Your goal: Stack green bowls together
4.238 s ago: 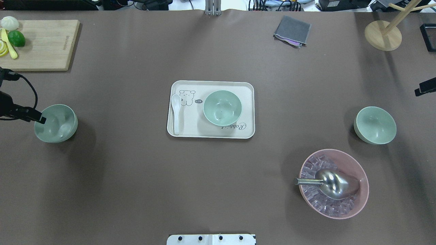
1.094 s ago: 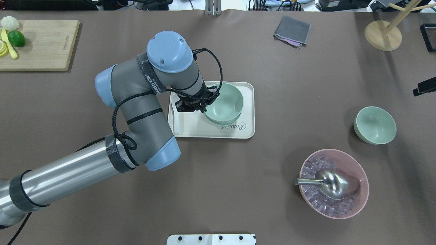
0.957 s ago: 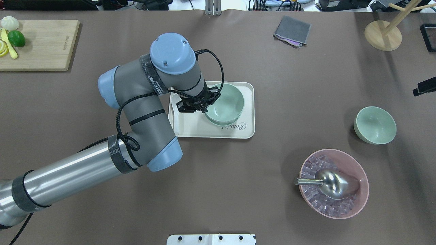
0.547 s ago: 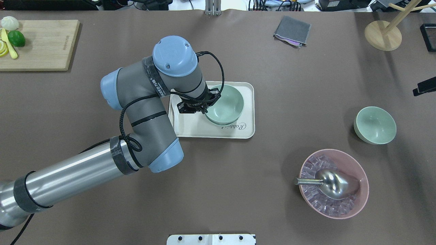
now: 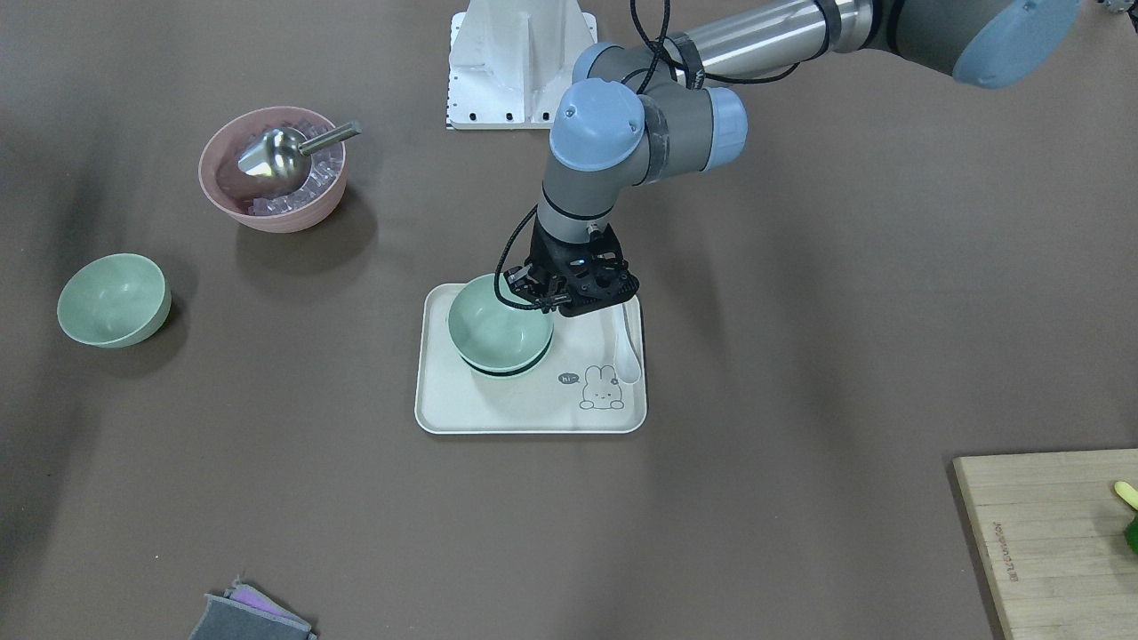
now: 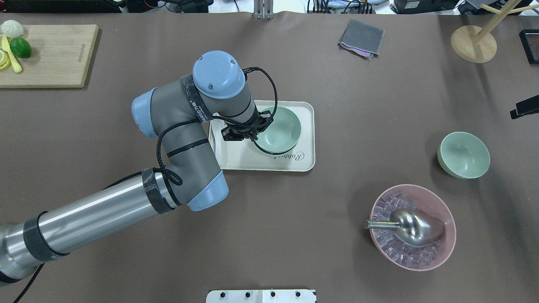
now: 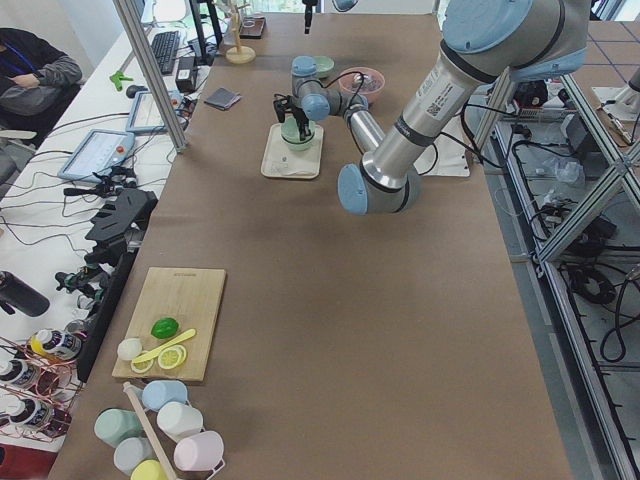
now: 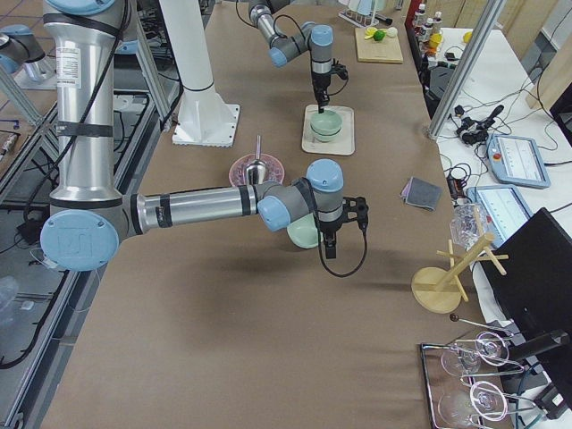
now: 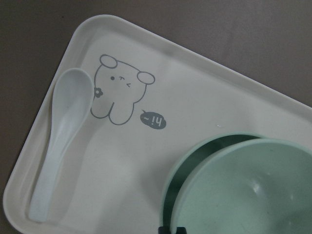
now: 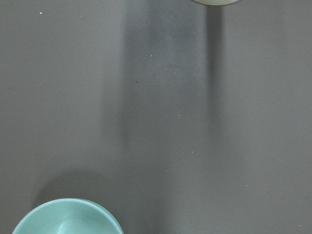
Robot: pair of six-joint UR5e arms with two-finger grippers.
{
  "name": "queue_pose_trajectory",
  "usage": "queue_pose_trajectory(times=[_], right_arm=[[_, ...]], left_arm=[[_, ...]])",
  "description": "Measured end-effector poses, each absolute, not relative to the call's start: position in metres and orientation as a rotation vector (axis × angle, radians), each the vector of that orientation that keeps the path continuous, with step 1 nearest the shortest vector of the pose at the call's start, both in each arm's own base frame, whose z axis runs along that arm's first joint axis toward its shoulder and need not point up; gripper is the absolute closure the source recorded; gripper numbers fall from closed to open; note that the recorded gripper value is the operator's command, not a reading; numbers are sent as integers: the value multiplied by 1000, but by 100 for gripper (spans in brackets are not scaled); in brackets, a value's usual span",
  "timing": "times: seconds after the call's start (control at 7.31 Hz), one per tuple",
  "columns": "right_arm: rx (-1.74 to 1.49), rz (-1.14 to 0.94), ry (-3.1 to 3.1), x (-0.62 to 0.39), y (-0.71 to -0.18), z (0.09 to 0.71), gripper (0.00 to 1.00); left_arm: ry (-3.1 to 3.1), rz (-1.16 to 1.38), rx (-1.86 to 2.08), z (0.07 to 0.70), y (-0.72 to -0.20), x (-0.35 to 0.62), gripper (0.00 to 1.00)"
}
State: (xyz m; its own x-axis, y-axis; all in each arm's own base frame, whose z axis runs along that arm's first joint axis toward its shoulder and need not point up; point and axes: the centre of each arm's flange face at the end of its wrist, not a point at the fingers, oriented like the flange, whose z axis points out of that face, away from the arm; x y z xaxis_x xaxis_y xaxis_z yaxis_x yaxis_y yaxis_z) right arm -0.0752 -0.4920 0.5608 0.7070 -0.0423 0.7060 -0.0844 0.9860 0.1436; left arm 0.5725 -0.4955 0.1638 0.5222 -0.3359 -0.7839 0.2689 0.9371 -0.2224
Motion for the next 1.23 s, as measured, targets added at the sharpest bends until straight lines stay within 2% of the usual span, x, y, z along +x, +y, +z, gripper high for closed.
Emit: queue_pose_trajectory(times=[1.23], right_arm=[[170, 23, -786, -75, -492, 561, 0]], left_arm=[[947, -357, -67, 169, -490, 583, 100]])
